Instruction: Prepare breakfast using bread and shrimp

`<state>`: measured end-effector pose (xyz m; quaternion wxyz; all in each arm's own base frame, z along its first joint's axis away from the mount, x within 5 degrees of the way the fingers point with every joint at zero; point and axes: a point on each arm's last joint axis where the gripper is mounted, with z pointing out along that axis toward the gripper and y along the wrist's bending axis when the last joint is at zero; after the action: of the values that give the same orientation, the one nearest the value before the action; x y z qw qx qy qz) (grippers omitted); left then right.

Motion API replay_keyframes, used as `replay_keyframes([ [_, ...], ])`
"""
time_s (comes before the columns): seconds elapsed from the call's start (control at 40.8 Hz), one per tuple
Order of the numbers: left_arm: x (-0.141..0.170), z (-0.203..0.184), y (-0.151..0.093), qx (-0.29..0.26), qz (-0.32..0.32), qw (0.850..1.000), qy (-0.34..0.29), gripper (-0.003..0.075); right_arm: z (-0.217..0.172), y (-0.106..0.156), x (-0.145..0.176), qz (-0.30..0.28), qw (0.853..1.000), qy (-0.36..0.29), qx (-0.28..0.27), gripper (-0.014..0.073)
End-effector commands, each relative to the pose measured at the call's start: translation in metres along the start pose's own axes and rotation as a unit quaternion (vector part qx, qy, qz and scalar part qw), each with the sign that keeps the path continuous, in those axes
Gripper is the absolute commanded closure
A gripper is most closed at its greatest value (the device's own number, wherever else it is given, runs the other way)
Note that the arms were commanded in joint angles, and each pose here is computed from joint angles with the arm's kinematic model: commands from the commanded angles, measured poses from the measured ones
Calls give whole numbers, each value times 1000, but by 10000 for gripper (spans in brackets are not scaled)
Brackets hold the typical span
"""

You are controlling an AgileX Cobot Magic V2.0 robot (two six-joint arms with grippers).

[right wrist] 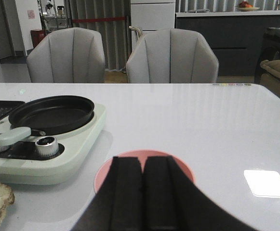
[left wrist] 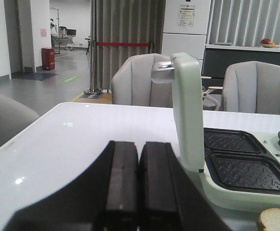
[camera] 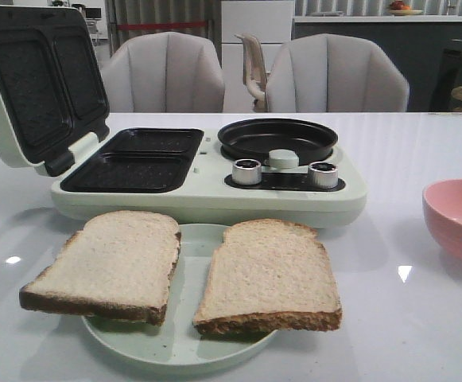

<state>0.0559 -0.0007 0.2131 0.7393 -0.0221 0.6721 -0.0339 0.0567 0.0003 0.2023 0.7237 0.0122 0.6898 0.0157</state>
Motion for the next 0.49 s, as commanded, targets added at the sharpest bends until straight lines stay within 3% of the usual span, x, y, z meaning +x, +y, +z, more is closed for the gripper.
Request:
replay_keyframes([
  [0.0,-7,-2,1,-3,-3,999,-49,619,-3,0,-18,1,997,-75,3,554],
  [0.122,-7,-2,1,-3,-3,999,-52,619,-4,-1,-20,1,996,-86,4,554],
  [0.22,-17,-3,1,-6,-2,996,-93,619,-5,0,-28,1,995,-102,4,554],
  [0.465,-79,-16,-5,4,23,987,-159,619,-24,4,-96,-5,988,-156,-4,554],
])
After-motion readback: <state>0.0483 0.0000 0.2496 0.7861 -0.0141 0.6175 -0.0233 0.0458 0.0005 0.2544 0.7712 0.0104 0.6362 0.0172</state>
